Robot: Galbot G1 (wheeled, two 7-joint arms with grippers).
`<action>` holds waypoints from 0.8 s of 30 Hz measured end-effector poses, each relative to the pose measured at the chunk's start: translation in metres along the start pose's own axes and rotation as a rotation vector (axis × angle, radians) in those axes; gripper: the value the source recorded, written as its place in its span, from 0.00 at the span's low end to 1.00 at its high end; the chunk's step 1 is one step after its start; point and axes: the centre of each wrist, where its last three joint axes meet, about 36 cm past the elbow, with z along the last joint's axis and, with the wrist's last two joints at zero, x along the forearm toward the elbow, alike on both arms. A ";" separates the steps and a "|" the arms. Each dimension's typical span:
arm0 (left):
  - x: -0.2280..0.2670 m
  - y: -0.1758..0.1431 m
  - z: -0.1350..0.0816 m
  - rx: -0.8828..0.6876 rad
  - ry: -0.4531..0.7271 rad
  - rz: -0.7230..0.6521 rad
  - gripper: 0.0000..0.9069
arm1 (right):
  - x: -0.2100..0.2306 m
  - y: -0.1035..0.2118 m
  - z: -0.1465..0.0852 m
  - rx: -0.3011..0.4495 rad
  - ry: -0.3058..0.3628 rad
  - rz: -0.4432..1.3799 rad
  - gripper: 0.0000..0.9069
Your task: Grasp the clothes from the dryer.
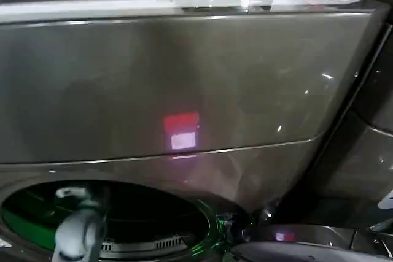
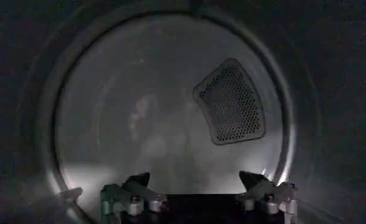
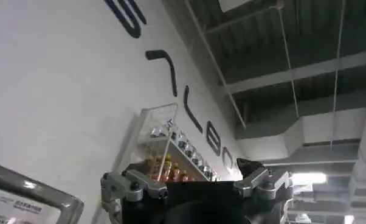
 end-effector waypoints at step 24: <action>-0.128 0.024 -0.012 -0.127 0.234 0.173 1.00 | 0.000 0.000 0.001 -0.002 0.002 -0.007 1.00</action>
